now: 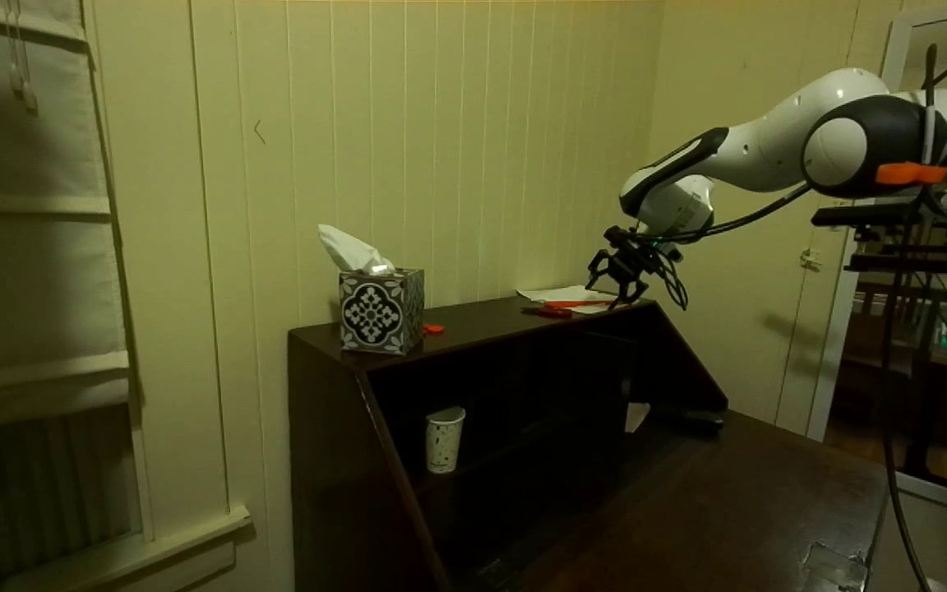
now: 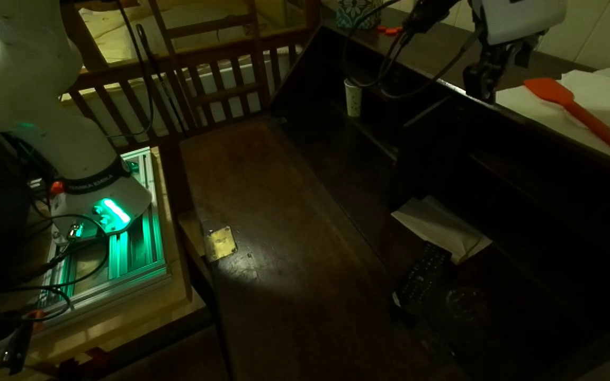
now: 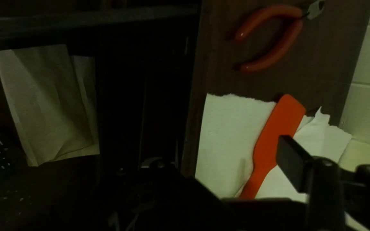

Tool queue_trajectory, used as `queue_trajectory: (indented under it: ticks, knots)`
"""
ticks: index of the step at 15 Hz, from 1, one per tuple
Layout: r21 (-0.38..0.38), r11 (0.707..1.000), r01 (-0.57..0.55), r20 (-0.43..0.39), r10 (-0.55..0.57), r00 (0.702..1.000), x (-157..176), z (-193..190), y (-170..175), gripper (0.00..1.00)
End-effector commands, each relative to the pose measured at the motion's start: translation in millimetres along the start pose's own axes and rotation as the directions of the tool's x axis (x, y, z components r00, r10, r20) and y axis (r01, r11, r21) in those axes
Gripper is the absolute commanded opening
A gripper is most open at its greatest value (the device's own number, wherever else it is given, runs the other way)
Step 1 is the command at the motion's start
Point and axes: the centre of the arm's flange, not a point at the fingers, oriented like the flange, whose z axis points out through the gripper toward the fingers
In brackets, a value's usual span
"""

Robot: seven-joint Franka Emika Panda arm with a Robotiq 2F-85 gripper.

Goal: Put the paper towel on the bottom level

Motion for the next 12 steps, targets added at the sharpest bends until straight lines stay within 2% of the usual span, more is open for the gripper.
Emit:
queue_trajectory:
  ticks: [1, 2, 3, 7, 8, 11, 12]
  knots:
    - [0.02, 0.998, -0.051, -0.026, 0.052, 0.998, 17.8, 21.1, -13.5, 0.73]
    - [0.019, 0.998, -0.058, -0.027, 0.059, 0.998, 19.7, 26.0, -13.2, 0.7]
    - [0.019, 0.998, -0.063, -0.03, 0.063, 0.998, 21.4, 28.7, -12.5, 0.62]
    - [0.008, 0.996, -0.084, -0.026, 0.084, 0.996, 27.7, 37.4, -8.2, 0.46]
    - [0.008, 0.996, -0.086, -0.027, 0.086, 0.996, 28.8, 37.6, -7.9, 0.47]
    - [0.003, 0.997, -0.079, -0.025, 0.079, 0.997, 29.6, 38.1, -6.6, 0.25]
    - [0.0, 0.997, -0.075, -0.023, 0.075, 0.997, 30.1, 38.1, -6.1, 0.13]
